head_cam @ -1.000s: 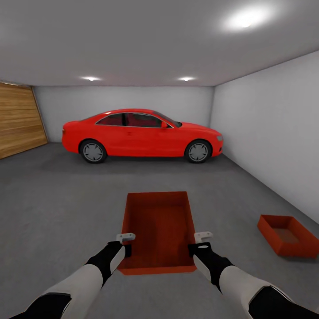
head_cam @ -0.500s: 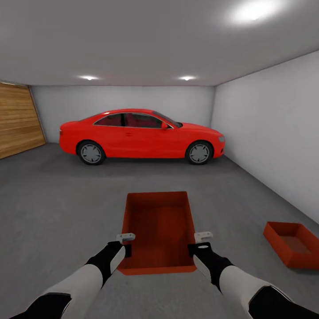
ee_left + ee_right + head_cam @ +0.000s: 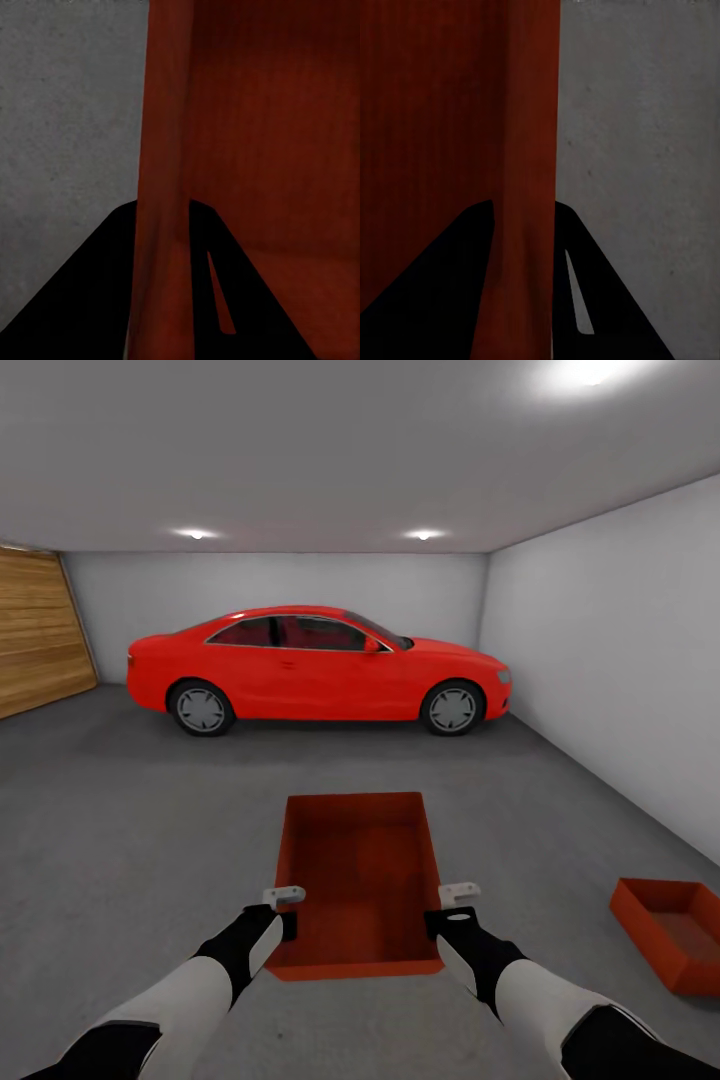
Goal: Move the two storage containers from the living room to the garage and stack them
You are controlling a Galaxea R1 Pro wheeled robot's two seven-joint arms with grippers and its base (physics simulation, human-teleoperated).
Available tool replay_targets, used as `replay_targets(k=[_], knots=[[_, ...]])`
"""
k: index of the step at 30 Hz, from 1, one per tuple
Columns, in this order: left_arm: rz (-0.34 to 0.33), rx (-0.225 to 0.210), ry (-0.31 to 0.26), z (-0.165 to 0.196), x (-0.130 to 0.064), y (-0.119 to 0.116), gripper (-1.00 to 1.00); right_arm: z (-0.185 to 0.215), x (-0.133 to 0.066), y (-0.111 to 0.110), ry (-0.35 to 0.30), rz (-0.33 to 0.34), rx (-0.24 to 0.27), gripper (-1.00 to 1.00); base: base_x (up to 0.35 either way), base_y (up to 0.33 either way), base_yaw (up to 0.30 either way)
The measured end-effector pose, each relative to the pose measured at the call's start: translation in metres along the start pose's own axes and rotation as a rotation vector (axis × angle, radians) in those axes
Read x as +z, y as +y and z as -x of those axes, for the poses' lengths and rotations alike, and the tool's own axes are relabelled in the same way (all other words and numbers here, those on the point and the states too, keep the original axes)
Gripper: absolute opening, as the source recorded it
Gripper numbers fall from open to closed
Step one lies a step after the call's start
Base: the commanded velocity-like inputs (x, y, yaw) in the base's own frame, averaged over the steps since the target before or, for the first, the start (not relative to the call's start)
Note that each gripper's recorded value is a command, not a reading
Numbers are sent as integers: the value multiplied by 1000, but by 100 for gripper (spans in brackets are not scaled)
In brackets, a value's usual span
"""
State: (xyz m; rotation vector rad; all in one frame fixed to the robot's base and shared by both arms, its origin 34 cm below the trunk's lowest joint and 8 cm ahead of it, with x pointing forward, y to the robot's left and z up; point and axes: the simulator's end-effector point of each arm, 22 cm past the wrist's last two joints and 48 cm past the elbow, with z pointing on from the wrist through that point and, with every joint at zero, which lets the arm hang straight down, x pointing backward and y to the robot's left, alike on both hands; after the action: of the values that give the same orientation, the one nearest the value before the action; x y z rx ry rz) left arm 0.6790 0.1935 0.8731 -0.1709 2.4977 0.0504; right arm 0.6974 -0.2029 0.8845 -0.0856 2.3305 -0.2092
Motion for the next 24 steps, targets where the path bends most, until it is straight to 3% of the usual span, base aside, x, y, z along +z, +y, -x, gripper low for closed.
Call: replay_targets(k=[24], knots=[[0,0,0,0,0,0,-100,0,0,0,0,0,0,-100,323,0,0]])
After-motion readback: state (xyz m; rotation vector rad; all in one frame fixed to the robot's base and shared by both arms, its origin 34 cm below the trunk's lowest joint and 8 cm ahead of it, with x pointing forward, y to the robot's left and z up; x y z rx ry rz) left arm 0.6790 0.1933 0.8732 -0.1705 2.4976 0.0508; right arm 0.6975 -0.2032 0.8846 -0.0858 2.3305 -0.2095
